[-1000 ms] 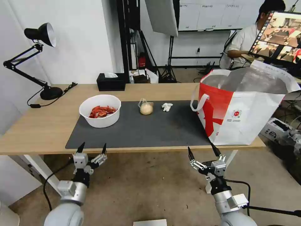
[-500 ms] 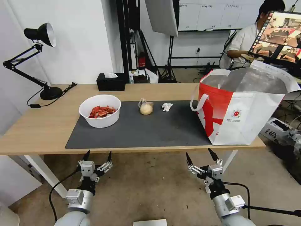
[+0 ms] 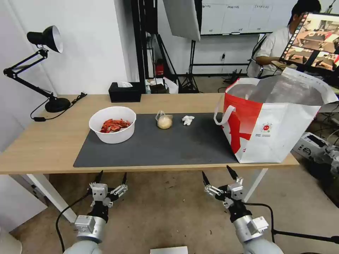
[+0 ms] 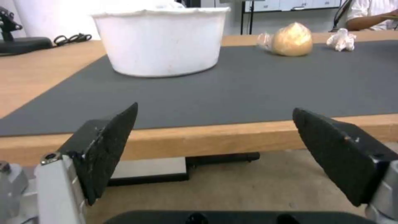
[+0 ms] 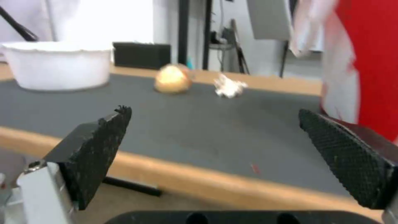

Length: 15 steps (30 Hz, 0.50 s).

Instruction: Pick up the trash from the table and place it into the takeout bag.

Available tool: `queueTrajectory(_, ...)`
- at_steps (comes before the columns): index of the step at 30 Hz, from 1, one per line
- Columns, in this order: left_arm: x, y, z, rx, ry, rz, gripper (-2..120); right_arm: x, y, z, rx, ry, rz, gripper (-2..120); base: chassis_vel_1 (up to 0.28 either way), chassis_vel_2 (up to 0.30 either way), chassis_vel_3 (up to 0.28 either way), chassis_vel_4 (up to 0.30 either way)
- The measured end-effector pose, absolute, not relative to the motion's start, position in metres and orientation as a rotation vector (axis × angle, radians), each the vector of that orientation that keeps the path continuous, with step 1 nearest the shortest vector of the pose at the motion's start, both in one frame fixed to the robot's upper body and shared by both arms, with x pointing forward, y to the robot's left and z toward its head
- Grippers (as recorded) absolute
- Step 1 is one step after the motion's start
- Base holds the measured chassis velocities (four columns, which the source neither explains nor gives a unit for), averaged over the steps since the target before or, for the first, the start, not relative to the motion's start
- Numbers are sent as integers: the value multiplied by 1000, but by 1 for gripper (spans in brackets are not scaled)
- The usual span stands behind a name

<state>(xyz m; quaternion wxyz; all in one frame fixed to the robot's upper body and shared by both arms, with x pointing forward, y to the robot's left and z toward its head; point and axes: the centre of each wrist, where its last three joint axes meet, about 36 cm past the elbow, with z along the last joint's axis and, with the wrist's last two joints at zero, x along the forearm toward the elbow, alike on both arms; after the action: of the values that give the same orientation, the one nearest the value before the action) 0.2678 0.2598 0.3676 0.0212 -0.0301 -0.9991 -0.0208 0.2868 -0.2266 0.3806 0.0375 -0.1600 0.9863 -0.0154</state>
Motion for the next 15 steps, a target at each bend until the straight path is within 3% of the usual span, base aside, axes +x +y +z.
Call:
queueTrajectory(7, 270, 261, 373, -92, -3117, -79, 100, 329, -214, 397, -627, 2960, -43, 100, 0, 0, 0, 0)
queueTrajectory(15, 268, 261, 376, -95, -3128, -86, 100, 402, -169, 398, -666, 2990, -27, 100, 0, 0, 0, 0)
